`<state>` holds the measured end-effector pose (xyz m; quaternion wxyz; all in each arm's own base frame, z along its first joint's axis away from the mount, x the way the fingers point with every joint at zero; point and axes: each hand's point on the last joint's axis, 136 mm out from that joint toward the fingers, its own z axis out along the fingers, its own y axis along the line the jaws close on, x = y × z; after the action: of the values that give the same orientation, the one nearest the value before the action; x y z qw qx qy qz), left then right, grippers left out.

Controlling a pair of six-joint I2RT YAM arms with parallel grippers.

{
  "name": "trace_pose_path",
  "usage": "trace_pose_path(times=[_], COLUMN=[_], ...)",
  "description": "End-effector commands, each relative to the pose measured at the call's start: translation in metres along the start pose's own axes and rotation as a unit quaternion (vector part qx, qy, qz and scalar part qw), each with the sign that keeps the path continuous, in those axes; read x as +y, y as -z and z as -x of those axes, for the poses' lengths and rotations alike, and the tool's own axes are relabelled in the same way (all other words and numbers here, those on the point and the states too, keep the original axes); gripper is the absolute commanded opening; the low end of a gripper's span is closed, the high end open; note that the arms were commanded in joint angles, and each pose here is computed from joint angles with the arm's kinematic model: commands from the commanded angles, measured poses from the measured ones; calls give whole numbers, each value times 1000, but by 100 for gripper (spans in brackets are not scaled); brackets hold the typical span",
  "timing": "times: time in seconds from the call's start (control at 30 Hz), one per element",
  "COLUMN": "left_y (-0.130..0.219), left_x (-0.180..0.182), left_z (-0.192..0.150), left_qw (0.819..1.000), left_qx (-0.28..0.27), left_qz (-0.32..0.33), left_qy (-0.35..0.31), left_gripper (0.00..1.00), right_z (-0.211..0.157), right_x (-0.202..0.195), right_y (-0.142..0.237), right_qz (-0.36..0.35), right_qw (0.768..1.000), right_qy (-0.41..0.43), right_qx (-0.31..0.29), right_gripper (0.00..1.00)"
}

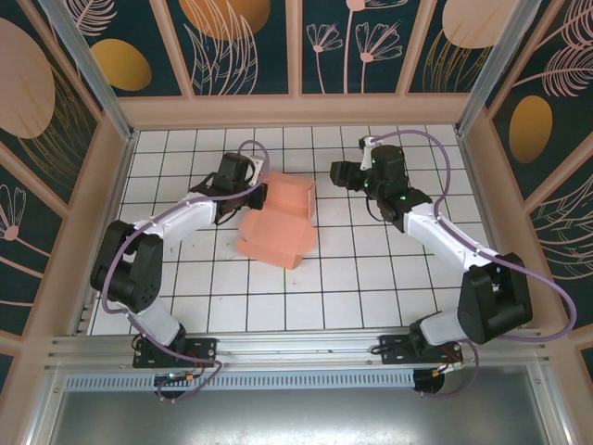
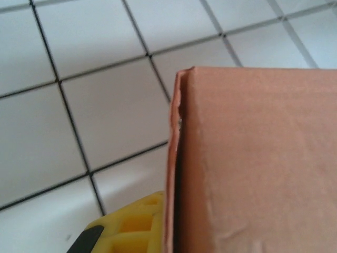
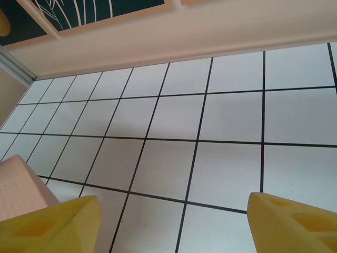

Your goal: Fold the paper box

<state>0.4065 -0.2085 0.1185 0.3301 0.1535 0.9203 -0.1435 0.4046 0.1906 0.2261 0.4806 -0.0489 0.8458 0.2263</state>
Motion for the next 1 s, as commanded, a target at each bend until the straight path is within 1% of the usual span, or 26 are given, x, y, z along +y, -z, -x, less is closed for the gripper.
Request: trace_pose_path(times=[0.0,0.1,0.27,0.33,0.43,0.5,0.53,0.57,0.6,0.7,0.77,0.83,0.9,0.97], left_y=[6,14,25,22,16,11,8,7,5,3,4,3,-1,-7], left_x=[20,30,36,35,35,35,35,36,36,35,30,23,24,29], left_z=[-55,-77,-105,-114,-125,-126,-125,-123,-120,-106,-88,-74,-70,-75], left_qw=[986,973,953,948,933,928,925,925,924,929,939,948,948,943], left_qx=[150,210,280,299,340,356,362,363,364,352,328,304,302,314], left_qz=[54,78,83,76,67,63,64,68,69,73,66,54,55,68], left_qy=[-45,-62,-77,-84,-92,-93,-93,-92,-92,-90,-84,-82,-82,-84], left_gripper=[0,0,0,0,0,3,8,17,29,39,44,44,45,46], right_z=[-8,-11,-18,-22,-25,-27,-29,-29,-29,-31,-33,-34,-34,-35], right_x=[-7,-7,-9,-9,-7,-6,-6,-6,-8,-10,-10,-10,-9,-8], right_y=[-4,-8,-13,-15,-18,-19,-19,-19,-19,-18,-19,-21,-23,-25], right_qz=[-6,-4,-4,-1,9,12,12,11,9,4,4,5,9,13], right_qw=[1000,1000,1000,999,999,999,999,999,999,999,999,999,999,998], right_qy=[-1,-2,5,7,7,7,7,8,8,12,14,16,15,16], right_qx=[13,17,27,33,38,40,41,41,40,41,43,46,47,51], right_gripper=[74,74,74,74,74,74,74,74,74,74,74,74,74,74])
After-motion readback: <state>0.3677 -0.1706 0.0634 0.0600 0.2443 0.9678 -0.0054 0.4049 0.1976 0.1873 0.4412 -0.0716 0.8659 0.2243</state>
